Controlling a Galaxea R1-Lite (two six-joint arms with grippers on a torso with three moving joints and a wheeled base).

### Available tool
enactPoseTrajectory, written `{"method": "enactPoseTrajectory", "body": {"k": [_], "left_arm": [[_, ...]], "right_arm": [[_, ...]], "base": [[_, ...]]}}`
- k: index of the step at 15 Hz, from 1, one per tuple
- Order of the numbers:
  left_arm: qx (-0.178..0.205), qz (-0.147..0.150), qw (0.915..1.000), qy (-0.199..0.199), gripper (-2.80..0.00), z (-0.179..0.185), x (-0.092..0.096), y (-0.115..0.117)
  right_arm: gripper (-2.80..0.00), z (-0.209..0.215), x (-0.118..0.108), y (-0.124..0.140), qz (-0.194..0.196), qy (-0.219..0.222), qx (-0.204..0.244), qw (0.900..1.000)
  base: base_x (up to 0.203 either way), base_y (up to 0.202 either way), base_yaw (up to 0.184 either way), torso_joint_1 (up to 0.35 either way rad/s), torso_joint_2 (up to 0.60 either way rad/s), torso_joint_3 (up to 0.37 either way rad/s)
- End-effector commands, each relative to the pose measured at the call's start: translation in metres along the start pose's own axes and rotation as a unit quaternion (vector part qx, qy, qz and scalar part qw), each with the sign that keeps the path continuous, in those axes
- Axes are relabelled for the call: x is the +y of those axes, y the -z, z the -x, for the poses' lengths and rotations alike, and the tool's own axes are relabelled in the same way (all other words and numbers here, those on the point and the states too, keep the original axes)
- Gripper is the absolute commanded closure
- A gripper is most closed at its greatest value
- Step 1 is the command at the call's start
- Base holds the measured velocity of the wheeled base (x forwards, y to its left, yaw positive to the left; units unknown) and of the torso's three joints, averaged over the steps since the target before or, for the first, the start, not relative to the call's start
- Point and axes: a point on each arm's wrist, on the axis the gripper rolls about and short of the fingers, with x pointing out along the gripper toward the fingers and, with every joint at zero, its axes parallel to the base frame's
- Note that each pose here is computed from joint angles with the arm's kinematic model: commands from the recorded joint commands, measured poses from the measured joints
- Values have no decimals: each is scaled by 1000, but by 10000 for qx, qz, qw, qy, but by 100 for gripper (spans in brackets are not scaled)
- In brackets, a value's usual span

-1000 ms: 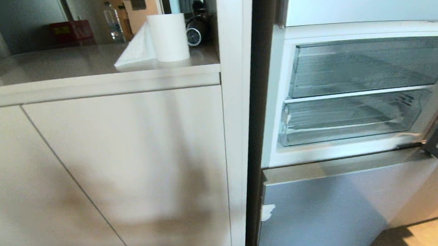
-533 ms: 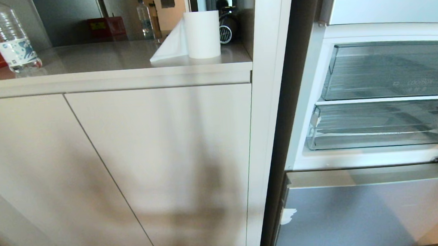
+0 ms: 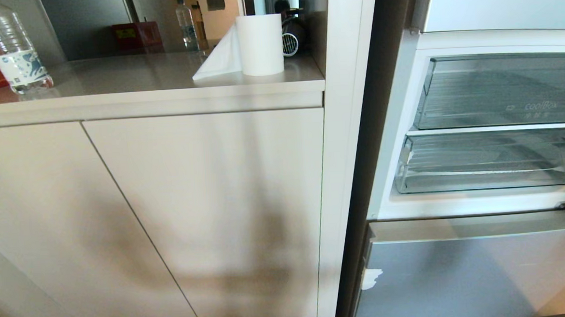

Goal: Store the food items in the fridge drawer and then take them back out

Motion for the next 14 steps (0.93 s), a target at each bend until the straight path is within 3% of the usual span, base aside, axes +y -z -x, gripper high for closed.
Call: {"method": "enactPoseTrajectory", "body": {"k": [1,5,8,14], "left_arm": [[0,2,10000,0,0,0,0,0],[0,2,10000,0,0,0,0,0],[-6,2,10000,0,0,0,0,0],[0,2,10000,-2,0,0,0,0]], "right_arm": [[-280,-68,-8,-12,-163,-165,904,9956],[-280,-143,-6,-17,-139,-645,834,9943],[-280,-182,-1,-18,-19,-587,343,9977],[-280,-184,7,-14,11,-435,318,9985]], "base": [[0,0,0,0,0,0],[0,0,0,0,0,0],[0,0,0,0,0,0],[0,0,0,0,0,0]]}}
